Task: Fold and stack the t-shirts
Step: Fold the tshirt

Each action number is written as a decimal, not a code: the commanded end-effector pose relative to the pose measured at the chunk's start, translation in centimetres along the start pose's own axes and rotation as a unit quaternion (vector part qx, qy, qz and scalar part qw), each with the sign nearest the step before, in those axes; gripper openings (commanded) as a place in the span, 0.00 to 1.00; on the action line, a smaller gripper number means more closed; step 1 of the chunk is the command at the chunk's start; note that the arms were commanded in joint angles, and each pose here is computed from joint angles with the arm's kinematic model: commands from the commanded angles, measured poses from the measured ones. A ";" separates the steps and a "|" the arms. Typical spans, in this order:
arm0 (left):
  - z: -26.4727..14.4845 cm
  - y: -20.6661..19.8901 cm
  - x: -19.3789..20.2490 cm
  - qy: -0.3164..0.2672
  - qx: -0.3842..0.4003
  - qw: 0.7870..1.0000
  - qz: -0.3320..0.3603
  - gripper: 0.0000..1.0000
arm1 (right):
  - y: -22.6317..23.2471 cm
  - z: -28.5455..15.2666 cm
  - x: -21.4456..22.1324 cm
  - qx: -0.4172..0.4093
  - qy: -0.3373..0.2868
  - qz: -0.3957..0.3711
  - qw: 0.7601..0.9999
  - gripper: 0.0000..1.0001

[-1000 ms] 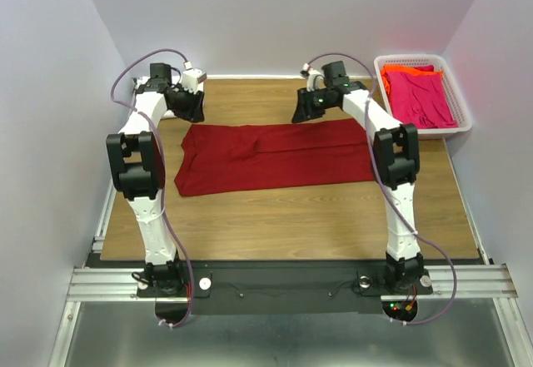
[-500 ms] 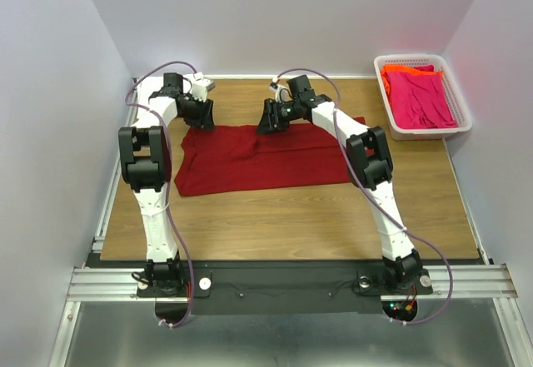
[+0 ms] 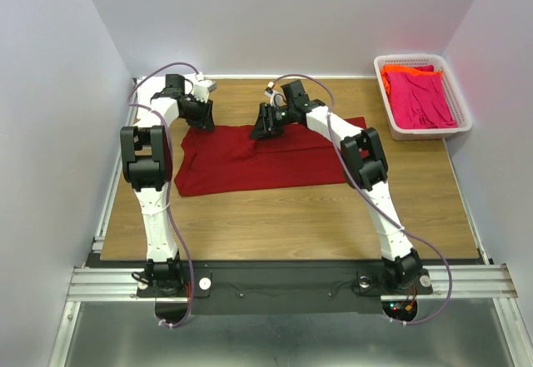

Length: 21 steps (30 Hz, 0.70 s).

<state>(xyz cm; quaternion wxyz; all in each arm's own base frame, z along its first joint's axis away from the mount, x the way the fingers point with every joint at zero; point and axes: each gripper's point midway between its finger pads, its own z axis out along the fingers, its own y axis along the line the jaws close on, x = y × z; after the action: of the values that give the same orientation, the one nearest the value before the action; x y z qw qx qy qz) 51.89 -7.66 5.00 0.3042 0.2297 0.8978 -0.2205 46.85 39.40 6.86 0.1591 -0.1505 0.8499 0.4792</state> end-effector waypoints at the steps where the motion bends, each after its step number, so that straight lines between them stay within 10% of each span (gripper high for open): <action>1: -0.5 -0.7 -1.9 -0.028 0.013 0.999 0.015 0.29 | 1.9 0.1 -1.0 -0.033 -0.012 -0.015 0.999 0.50; 6: -1.3 -1.1 -2.6 -0.038 0.011 0.999 0.022 0.06 | 2.1 0.1 -1.2 -0.036 -0.015 -0.016 0.999 0.43; 15: -2.8 -1.2 -2.9 -0.049 -0.013 0.998 0.033 0.00 | 2.0 0.0 -1.9 -0.024 -0.028 -0.031 0.999 0.33; 21: -2.2 0.1 -2.7 -0.041 -0.038 0.998 0.018 0.34 | 1.7 0.0 -1.9 -0.017 -0.030 -0.031 0.999 0.24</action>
<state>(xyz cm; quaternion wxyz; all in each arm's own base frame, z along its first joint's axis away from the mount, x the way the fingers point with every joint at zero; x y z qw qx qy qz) 51.53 -7.64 4.37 0.3094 0.2270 0.8986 -0.2125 47.10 39.78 7.39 0.1643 -0.1478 0.8441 0.4885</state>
